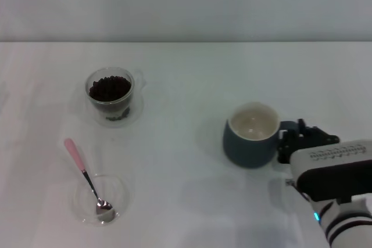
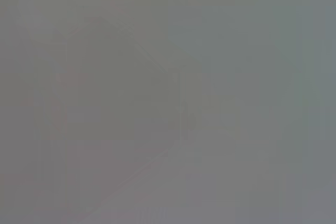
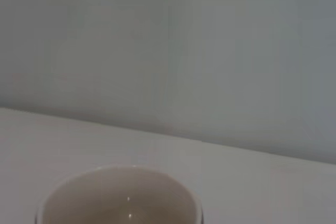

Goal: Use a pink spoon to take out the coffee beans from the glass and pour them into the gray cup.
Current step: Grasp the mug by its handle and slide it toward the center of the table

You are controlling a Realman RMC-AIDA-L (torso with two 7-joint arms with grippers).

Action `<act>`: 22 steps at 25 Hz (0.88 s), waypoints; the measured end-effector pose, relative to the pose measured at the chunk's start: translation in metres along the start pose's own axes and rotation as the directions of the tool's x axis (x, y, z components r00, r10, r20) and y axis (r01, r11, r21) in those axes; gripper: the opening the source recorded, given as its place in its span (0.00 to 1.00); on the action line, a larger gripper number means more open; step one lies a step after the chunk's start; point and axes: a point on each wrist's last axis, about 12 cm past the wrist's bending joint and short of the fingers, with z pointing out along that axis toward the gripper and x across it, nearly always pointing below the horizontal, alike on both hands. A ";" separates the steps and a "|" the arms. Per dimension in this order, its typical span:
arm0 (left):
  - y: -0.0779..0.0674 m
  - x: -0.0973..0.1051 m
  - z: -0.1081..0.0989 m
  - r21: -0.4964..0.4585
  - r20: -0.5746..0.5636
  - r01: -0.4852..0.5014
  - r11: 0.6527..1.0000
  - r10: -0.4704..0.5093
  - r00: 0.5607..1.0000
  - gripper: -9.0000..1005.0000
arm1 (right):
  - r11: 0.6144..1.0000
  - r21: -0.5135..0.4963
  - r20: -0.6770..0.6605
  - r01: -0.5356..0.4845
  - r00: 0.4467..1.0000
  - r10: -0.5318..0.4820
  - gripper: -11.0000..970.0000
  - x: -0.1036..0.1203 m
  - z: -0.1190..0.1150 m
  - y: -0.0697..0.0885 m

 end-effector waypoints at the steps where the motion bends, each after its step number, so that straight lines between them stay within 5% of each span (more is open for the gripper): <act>1: 0.000 0.000 0.000 0.000 0.000 0.003 1.000 -0.003 1.000 0.85 | 1.000 -0.018 -0.001 0.002 1.000 -0.002 0.16 -0.001 0.001 0.002; 17: 0.000 0.001 -0.003 -0.003 0.000 0.018 1.000 -0.018 1.000 0.85 | 0.972 -0.235 0.016 0.016 1.000 -0.012 0.13 -0.003 0.013 0.022; 22: 0.001 0.002 -0.004 -0.004 -0.001 0.035 0.999 -0.035 0.999 0.85 | 0.962 -0.265 0.031 0.062 0.998 -0.056 0.22 -0.001 0.013 0.024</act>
